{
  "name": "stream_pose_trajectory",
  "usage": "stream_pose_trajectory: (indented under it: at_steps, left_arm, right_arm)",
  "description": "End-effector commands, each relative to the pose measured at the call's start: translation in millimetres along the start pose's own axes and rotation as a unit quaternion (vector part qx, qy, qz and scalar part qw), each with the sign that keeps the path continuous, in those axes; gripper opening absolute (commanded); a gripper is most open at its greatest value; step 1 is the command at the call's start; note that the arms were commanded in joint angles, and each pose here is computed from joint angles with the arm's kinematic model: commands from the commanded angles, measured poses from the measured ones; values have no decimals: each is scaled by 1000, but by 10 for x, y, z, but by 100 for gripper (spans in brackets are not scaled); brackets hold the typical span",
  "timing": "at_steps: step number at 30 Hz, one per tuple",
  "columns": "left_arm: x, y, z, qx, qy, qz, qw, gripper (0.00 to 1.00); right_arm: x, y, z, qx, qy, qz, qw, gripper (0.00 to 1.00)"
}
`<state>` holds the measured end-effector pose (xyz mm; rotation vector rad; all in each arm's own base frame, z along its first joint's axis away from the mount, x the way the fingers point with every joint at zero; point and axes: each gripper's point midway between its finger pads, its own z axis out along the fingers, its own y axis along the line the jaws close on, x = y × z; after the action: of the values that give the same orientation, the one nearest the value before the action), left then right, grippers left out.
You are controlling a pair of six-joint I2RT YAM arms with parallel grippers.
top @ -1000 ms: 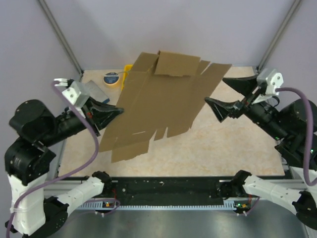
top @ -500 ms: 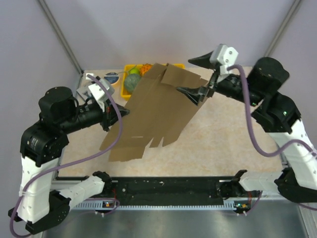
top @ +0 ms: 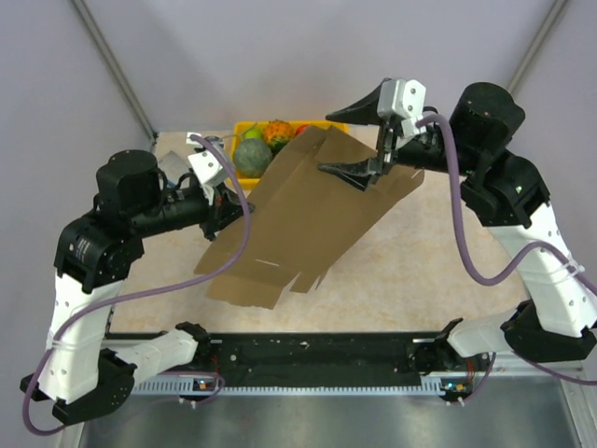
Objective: Fold the paper box
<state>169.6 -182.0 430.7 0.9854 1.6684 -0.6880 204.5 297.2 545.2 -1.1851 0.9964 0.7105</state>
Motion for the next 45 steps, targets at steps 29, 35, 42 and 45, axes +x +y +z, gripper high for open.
stream_pose_trajectory:
  at_steps: [29, 35, 42, 45]
  left_arm:
    - [-275, 24, 16, -7, -51, 15, 999, 1]
    - [-596, 341, -692, -200, -228, -67, 951, 82]
    - [-815, 112, -1760, -263, -386, -69, 882, 98]
    - [-816, 108, -2022, -291, -404, -81, 864, 98]
  right_arm:
    - [-68, 236, 212, -89, -37, 71, 993, 0]
    - [-570, -90, -13, 31, -105, 133, 985, 0]
    - [-1373, -173, -420, 63, -233, 227, 943, 0]
    - [-1536, -285, -650, 111, -266, 270, 919, 0]
